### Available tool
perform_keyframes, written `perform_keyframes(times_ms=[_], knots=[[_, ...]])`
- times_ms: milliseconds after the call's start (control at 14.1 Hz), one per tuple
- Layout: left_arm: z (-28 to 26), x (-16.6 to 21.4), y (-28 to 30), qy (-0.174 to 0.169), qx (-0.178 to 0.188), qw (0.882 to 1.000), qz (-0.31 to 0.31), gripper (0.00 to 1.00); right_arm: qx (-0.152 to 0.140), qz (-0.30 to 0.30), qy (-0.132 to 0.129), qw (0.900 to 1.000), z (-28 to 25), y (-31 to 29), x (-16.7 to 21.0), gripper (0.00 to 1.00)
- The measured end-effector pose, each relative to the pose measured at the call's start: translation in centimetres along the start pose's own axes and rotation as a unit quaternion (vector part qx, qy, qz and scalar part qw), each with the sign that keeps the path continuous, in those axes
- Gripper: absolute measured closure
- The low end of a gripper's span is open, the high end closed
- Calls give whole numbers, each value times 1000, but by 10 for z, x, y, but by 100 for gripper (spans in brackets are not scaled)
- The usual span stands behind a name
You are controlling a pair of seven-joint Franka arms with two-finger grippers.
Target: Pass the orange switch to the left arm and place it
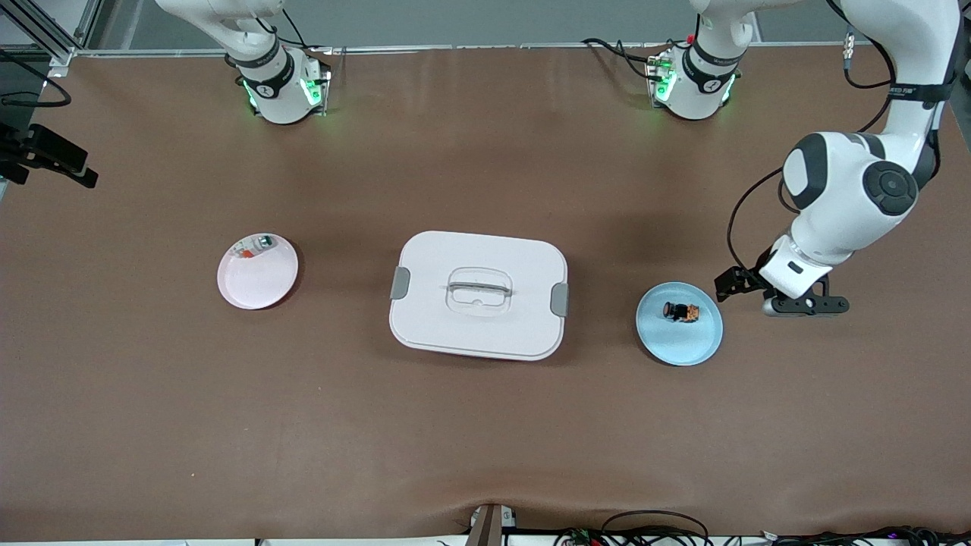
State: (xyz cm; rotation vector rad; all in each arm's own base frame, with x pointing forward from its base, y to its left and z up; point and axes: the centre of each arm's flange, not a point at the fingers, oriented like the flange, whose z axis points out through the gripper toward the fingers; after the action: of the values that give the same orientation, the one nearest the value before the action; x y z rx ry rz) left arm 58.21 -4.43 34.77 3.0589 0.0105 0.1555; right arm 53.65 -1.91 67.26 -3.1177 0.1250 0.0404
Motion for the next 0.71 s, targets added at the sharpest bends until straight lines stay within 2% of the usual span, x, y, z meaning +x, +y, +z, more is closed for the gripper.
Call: perform_keyframes(times_ms=[284, 711], knots=[[-51, 19, -20, -13, 15, 1000, -5, 0, 0, 0, 0, 1000, 0, 0, 0, 0], [-97, 8, -20, -15, 24, 1000, -5, 0, 0, -2, 1, 1000, 0, -2, 0, 0]])
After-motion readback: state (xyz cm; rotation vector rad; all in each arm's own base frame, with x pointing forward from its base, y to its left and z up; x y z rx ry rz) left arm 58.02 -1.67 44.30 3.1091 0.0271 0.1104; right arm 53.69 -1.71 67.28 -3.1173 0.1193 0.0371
